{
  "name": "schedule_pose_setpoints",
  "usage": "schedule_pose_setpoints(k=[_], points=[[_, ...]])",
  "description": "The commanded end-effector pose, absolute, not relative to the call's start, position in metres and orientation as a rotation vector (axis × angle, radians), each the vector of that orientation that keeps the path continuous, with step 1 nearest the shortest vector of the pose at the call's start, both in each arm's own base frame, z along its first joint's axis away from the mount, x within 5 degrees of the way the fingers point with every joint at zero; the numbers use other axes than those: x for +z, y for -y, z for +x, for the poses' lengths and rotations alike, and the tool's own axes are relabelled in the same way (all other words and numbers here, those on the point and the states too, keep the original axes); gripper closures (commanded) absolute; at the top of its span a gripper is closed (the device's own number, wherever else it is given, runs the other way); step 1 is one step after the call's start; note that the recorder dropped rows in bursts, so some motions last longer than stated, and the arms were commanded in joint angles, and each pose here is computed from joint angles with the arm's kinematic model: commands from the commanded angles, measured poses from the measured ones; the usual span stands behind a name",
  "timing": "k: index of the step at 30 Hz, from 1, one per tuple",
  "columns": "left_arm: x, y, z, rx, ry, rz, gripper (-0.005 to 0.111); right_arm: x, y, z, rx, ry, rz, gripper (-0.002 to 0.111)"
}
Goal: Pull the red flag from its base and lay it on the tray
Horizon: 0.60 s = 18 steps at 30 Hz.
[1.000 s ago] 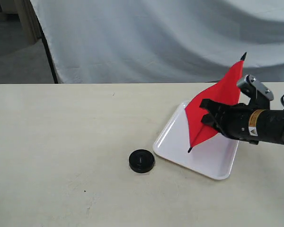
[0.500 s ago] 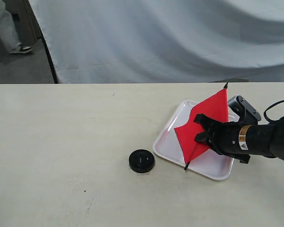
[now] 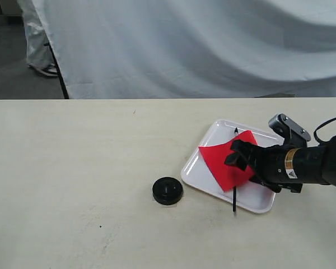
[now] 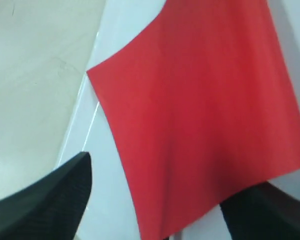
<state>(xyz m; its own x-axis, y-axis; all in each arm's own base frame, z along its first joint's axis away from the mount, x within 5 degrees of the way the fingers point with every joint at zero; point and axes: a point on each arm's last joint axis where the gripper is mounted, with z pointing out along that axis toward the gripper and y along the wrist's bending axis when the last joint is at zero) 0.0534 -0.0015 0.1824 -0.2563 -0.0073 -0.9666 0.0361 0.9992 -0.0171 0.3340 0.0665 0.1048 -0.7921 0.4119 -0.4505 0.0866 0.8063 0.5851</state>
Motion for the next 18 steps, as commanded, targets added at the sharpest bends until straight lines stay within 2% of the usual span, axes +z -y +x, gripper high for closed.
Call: schedule_pose_setpoints(k=[1,9,14,16,17,18], points=[[0.182,0.002,0.053,-0.051,-1.827,0.018,0.105,0.133,-0.060,0.333,0.635,-2.378,0.265,0.040],[0.182,0.002,0.053,-0.052,-1.827,0.020,0.105,0.191,-0.036,0.320,0.229,-2.299,0.106,0.040],[0.182,0.002,0.053,-0.052,-1.827,0.020,0.105,0.213,-0.034,0.314,0.119,-2.230,-0.093,0.041],[0.182,0.002,0.053,-0.052,-1.827,0.020,0.105,0.217,-0.034,0.313,0.085,-2.213,-0.153,0.053],[0.182,0.002,0.053,-0.052,-1.827,0.020,0.105,0.218,-0.033,0.313,0.064,-2.208,-0.185,0.062],[0.182,0.002,0.053,-0.052,-1.827,0.020,0.105,0.219,-0.032,0.312,0.034,-2.203,-0.209,0.076]])
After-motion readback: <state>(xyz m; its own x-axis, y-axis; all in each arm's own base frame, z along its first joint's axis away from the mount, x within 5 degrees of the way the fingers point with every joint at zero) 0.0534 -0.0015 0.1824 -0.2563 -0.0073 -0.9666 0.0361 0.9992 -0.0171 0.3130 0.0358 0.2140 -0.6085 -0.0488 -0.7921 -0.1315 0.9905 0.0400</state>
